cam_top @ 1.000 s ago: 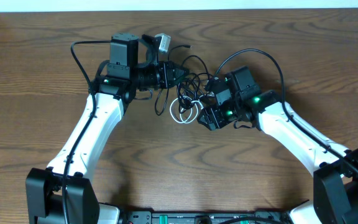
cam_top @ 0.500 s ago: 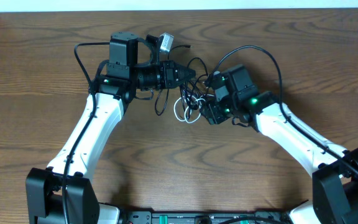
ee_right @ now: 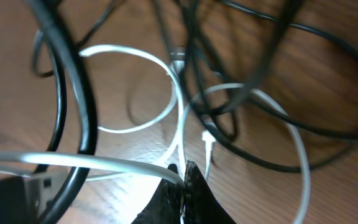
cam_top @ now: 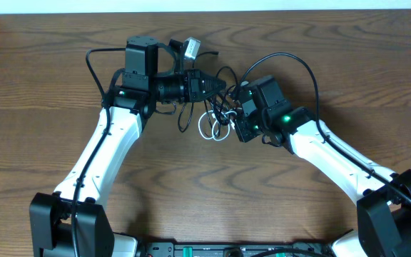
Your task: Untangle cables
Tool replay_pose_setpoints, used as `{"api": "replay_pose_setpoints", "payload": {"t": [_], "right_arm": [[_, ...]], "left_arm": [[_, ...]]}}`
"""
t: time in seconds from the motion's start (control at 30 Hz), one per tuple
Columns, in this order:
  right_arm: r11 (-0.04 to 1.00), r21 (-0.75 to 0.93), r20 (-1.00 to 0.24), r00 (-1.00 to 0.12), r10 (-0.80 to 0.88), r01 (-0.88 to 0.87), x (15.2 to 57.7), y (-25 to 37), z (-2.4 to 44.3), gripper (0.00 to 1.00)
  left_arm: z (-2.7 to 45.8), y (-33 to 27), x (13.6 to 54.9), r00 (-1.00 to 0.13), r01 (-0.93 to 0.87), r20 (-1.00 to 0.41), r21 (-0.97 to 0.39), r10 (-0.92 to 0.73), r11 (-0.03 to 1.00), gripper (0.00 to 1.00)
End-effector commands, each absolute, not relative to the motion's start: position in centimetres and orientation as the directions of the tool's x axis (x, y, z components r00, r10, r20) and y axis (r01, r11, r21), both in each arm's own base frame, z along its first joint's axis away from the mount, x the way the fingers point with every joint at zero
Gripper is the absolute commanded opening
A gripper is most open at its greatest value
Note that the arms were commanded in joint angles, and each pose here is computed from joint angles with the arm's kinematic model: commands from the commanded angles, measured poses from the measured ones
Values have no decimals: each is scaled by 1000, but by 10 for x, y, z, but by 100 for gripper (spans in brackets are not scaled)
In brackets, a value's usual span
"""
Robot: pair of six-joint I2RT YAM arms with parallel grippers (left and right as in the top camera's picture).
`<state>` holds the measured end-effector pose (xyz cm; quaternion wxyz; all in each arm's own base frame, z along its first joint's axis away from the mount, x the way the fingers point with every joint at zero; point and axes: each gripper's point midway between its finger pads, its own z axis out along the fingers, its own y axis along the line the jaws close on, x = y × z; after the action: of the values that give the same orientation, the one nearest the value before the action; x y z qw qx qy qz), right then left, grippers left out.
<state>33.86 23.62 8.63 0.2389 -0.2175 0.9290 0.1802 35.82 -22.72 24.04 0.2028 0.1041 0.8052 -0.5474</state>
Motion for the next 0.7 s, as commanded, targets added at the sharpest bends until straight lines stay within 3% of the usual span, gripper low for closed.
{"api": "replay_pose_setpoints", "payload": {"t": [0.0, 0.1, 0.23, 0.3, 0.4, 0.67], "right_arm": [[929, 151, -528, -822, -212, -337, 357, 212, 84, 1], [967, 116, -550, -825, -129, -229, 369, 188, 91, 1], [994, 45, -621, -782, -49, -99, 386, 143, 120, 1], [1000, 18, -669, -743, -3, -20, 393, 116, 141, 1], [995, 10, -741, -667, 76, 103, 400, 72, 177, 1], [939, 101, -866, -435, 246, 330, 403, -28, 252, 1]], "left_arm": [[224, -218, 364, -885, 382, -462, -792, -58, 477, 7], [193, -199, 368, -893, 313, -446, -709, -58, 633, 8], [149, -152, 371, -910, 136, -405, -499, -91, 856, 8], [137, -130, 373, -908, 69, -405, -395, -107, 916, 7], [130, -110, 374, -903, 11, -414, -295, -117, 955, 7], [130, -99, 379, -891, -16, -435, -257, -130, 966, 8]]}}
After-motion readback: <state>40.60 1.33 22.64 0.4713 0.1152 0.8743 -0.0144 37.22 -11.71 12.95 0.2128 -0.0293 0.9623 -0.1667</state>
